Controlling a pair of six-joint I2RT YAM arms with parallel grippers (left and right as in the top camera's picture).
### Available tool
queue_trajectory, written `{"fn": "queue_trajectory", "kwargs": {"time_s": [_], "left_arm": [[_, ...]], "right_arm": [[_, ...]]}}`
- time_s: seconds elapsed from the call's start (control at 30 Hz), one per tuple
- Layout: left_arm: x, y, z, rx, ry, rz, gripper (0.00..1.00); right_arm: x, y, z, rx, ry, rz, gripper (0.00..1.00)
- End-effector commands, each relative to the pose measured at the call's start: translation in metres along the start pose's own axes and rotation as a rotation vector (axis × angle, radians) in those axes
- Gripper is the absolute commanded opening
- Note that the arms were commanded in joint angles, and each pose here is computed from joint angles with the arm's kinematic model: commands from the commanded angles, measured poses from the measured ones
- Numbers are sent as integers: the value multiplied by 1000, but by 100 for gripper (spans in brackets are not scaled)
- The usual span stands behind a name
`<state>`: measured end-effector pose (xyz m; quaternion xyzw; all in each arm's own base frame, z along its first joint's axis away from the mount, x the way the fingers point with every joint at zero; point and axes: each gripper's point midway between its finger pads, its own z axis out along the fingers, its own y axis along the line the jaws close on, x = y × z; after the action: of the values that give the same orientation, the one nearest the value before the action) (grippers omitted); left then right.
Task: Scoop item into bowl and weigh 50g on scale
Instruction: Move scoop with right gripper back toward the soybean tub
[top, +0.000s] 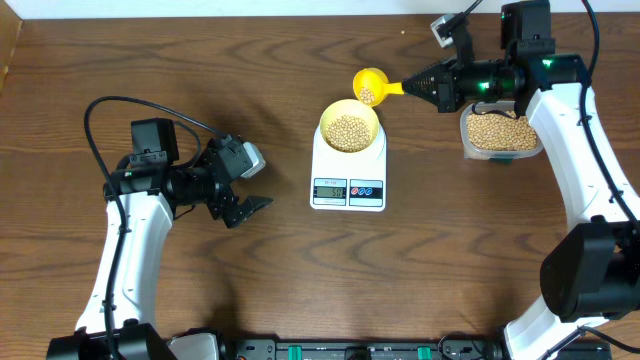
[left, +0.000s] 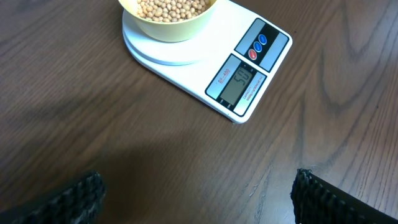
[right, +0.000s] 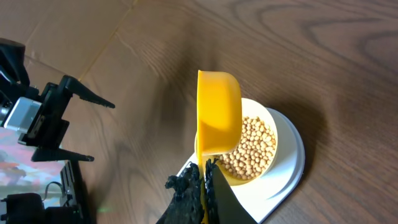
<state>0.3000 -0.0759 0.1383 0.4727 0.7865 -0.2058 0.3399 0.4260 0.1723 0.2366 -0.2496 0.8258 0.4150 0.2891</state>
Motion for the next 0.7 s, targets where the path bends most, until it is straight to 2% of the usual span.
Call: {"fn": "queue_trajectory", "kwargs": {"time_s": [0.0, 0.3, 0.67], "left_arm": [[4, -2, 2, 12, 2, -17, 98], [4, -2, 2, 12, 2, -17, 98], [4, -2, 2, 12, 2, -17, 98]], "right_arm": [[-9, 14, -6, -37, -27, -15, 1], [-15, 3, -31, -69, -84, 38, 1], [-6, -44, -82, 33, -145, 160, 1]]}}
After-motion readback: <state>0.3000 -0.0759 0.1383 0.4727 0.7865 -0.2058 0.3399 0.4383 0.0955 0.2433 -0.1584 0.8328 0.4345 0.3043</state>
